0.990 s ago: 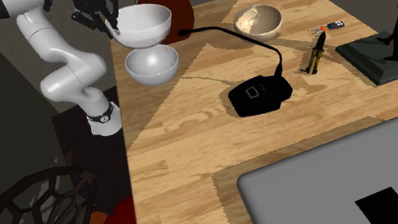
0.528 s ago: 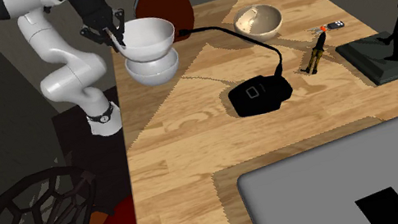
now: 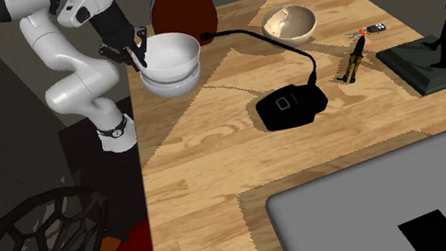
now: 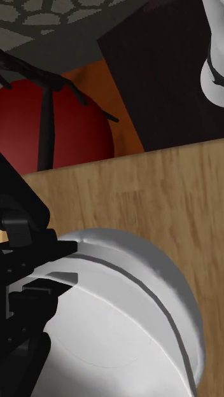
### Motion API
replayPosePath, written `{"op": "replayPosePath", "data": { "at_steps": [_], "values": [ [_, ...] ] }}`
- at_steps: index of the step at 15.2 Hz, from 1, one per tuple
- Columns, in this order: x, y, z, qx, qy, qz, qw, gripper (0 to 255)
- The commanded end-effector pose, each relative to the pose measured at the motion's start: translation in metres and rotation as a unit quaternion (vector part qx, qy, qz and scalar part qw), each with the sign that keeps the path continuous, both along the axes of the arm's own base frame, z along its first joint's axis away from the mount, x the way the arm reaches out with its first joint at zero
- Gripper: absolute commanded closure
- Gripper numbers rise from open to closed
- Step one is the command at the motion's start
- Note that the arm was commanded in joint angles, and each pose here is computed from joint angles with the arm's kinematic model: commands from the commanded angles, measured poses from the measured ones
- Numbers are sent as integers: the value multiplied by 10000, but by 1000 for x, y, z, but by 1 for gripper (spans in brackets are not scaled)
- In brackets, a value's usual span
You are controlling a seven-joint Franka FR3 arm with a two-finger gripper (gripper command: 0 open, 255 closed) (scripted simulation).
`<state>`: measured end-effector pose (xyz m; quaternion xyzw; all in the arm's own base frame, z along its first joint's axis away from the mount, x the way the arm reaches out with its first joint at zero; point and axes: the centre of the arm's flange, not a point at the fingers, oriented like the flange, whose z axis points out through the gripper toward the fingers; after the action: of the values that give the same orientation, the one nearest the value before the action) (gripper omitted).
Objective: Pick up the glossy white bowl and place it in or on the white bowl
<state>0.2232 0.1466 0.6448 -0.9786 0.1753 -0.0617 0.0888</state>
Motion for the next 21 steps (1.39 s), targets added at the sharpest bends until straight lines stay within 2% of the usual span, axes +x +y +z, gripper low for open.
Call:
{"op": "replayPosePath", "data": {
  "at_steps": [1, 5, 6, 10, 11, 15, 21],
  "values": [
    [-23, 1, 13, 25, -309, 75, 9995, 255],
    [-23, 1, 13, 25, -309, 75, 9995, 255],
    [-29, 0, 11, 27, -309, 74, 9995, 0],
    [-39, 3, 13, 28, -310, 72, 9995, 0],
    [-23, 1, 13, 25, -309, 75, 9995, 0],
    [-34, -7, 61, 25, -309, 75, 9995, 0],
    [-34, -7, 61, 25, -310, 75, 9995, 0]
  ]
}}
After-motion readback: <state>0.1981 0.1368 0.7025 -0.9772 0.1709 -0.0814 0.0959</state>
